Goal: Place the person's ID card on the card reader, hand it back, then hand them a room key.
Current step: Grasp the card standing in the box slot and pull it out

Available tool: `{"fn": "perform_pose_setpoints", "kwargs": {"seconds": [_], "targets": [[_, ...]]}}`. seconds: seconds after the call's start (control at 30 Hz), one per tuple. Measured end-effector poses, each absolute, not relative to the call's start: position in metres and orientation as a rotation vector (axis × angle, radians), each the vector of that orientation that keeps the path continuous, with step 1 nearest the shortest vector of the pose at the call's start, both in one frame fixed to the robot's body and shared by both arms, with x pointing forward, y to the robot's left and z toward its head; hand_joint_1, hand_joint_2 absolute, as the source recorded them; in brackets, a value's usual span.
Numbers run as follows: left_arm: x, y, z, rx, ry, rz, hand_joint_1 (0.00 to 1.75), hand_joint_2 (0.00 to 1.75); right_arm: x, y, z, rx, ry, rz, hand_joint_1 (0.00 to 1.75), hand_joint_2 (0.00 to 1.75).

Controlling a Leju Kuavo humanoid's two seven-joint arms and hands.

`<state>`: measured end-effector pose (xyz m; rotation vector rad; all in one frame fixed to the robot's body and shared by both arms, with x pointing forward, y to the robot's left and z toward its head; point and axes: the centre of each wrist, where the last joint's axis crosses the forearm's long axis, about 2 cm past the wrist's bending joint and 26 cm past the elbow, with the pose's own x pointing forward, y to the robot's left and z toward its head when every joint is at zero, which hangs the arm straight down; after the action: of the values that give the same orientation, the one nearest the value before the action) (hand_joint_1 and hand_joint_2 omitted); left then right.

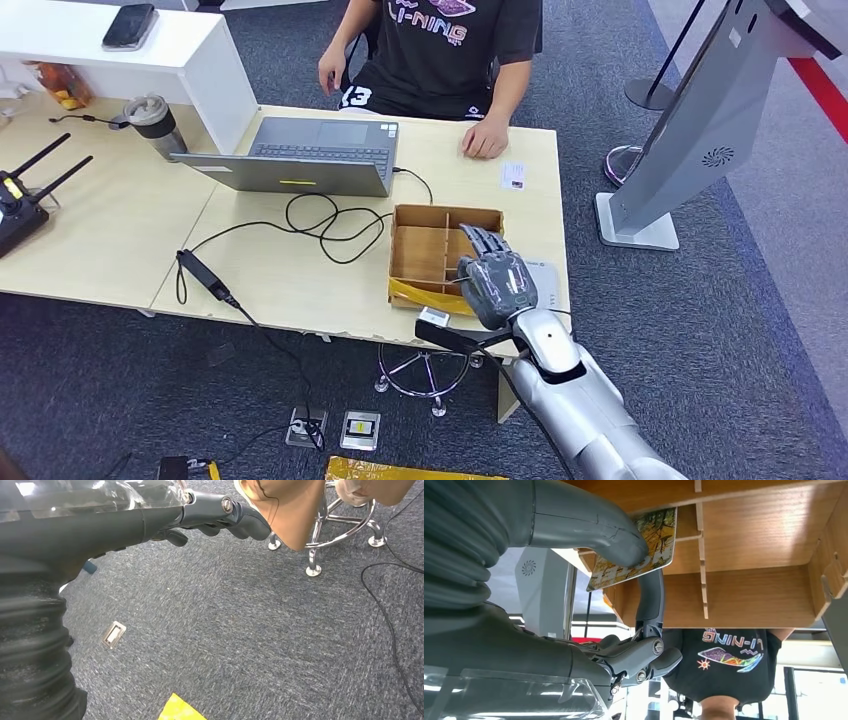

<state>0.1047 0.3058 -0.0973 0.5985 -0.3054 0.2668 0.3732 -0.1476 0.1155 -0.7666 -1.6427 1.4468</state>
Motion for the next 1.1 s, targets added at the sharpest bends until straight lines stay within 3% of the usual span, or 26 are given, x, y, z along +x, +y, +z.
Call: {"fn": "perform_pose_setpoints", "kwargs": {"seconds": [0.43, 0.87, 1.1], "targets": [[0.105, 0.306, -0.097, 0.599, -0.302, 0.269, 0.0, 1.75, 0.377, -0.136, 0.133, -0.768, -1.773, 1.407, 1.75, 1.75], [0.102, 0.31, -0.098, 0.588, -0.28, 0.263, 0.0, 1.75, 0.384, -0.132, 0.267, -0.728, -2.201, 1.055, 1.75, 1.75], [0.103, 0.314, -0.098, 0.574, -0.31, 0.22, 0.0, 1.75, 0.385, -0.126, 0.31, -0.786, -2.328, 1.061, 1.75, 1.75]]}}
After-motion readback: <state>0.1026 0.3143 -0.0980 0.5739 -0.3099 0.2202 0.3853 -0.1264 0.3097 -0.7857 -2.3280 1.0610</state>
